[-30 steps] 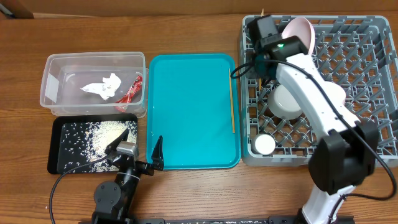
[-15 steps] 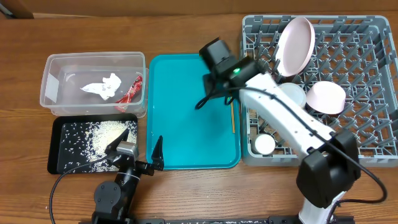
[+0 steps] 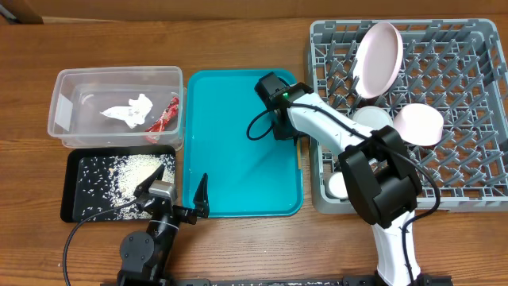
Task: Sort waste into correct bins and load items into the dishwasher
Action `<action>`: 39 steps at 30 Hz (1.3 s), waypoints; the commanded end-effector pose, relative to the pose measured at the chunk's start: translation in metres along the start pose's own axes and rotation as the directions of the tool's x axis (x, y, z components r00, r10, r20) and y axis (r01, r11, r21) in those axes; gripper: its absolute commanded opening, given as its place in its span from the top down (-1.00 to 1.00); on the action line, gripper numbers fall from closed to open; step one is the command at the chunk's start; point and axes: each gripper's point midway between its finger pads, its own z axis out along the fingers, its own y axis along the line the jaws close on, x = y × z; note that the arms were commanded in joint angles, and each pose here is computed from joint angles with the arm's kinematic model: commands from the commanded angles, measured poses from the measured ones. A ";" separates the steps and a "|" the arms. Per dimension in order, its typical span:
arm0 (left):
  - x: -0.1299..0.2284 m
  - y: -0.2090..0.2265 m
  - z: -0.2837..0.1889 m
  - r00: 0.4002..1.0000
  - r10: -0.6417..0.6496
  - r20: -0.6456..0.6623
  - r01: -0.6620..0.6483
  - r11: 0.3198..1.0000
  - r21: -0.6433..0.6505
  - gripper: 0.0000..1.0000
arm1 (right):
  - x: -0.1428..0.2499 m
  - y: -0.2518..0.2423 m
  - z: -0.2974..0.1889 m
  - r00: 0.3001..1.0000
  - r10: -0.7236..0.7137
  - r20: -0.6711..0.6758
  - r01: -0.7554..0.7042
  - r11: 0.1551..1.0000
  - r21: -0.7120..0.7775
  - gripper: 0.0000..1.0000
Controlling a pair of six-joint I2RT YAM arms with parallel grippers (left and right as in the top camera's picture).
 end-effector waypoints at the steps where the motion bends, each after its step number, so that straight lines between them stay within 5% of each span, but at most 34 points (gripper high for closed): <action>1: 0.000 -0.002 0.000 1.000 0.001 0.004 -0.001 1.000 0.012 -1.00 | 0.024 0.037 -0.001 0.991 -0.080 -0.111 0.055 0.977 -0.208 0.83; 6: 0.000 -0.002 0.000 1.000 0.001 0.004 -0.001 1.000 0.012 -1.00 | 0.029 0.056 -0.021 0.987 -0.130 -0.095 0.101 0.958 -0.268 0.88; 13: 0.000 -0.002 0.000 1.000 0.001 0.004 -0.001 1.000 0.012 -1.00 | 0.008 0.031 -0.047 0.998 -0.060 -0.016 0.058 0.988 -0.144 0.92; 23: 0.000 -0.002 0.000 1.000 0.001 0.004 -0.001 1.000 0.012 -1.00 | -0.065 -0.051 -0.174 0.935 0.166 0.314 -0.104 0.973 -0.204 0.92; 34: 0.000 -0.002 0.000 1.000 0.001 0.004 -0.001 1.000 0.012 -1.00 | -0.050 -0.101 -0.105 0.971 0.179 0.156 -0.154 0.975 -0.158 0.91; 35: 0.000 -0.002 0.000 1.000 0.001 0.004 -0.001 1.000 0.012 -1.00 | -0.048 -0.101 -0.101 0.974 0.175 0.141 -0.153 0.976 -0.153 0.86; 39: 0.000 -0.002 0.000 1.000 0.001 0.004 -0.001 1.000 0.012 -1.00 | -0.044 -0.101 -0.112 0.975 0.172 0.139 -0.149 0.975 -0.162 0.18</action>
